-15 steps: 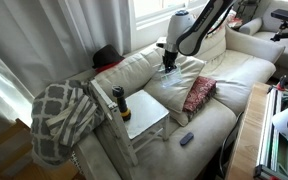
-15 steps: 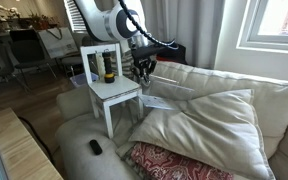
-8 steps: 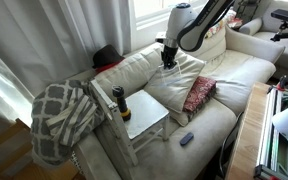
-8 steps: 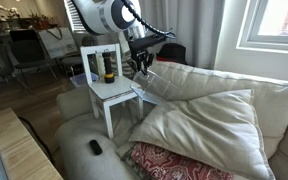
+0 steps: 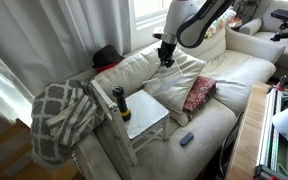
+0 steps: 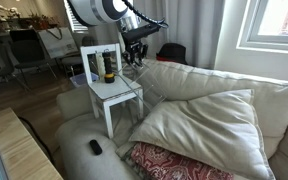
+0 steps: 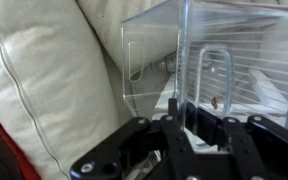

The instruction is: Put the chair, then place the torch in it

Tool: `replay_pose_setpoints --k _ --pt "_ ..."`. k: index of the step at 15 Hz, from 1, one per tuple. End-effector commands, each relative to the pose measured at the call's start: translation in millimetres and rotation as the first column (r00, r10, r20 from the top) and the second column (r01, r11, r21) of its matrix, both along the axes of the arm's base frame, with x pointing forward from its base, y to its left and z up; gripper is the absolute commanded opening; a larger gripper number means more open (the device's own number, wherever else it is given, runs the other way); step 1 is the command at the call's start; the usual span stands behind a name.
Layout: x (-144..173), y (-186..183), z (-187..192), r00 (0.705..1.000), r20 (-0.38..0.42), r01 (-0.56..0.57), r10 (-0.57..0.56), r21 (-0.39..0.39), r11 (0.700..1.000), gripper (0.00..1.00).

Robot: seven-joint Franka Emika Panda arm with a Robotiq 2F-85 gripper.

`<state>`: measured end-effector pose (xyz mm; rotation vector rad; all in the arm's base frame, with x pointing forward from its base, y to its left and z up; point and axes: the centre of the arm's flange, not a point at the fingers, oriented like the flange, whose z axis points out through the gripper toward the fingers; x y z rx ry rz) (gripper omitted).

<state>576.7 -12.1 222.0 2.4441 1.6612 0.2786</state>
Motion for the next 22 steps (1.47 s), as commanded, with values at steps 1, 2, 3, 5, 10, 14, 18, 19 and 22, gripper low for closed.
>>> replay_pose_setpoints --k 1,2,3,5,10,14,18,19,22 --pt "-8 7 27 1.000 0.016 -0.008 0.008 -0.016 1.000 0.03" --pt "-7 10 31 1.000 0.026 -0.007 0.008 -0.018 1.000 0.03" --pt "-6 12 36 0.999 0.040 -0.004 0.005 -0.022 1.000 0.03" --pt "-4 20 45 0.998 0.065 -0.006 0.007 -0.013 1.000 0.03" --pt "-1 40 69 0.988 0.153 -0.004 0.004 -0.003 1.000 0.03" --pt "-1 57 83 0.975 0.220 -0.024 0.019 0.021 0.999 0.03" --pt "-5 78 77 0.971 0.233 -0.071 0.060 0.038 0.997 0.03" --pt "-9 79 74 0.971 0.226 -0.084 0.072 0.044 0.996 0.03" --pt "-21 91 60 0.973 0.204 -0.118 0.105 0.050 0.992 0.03"
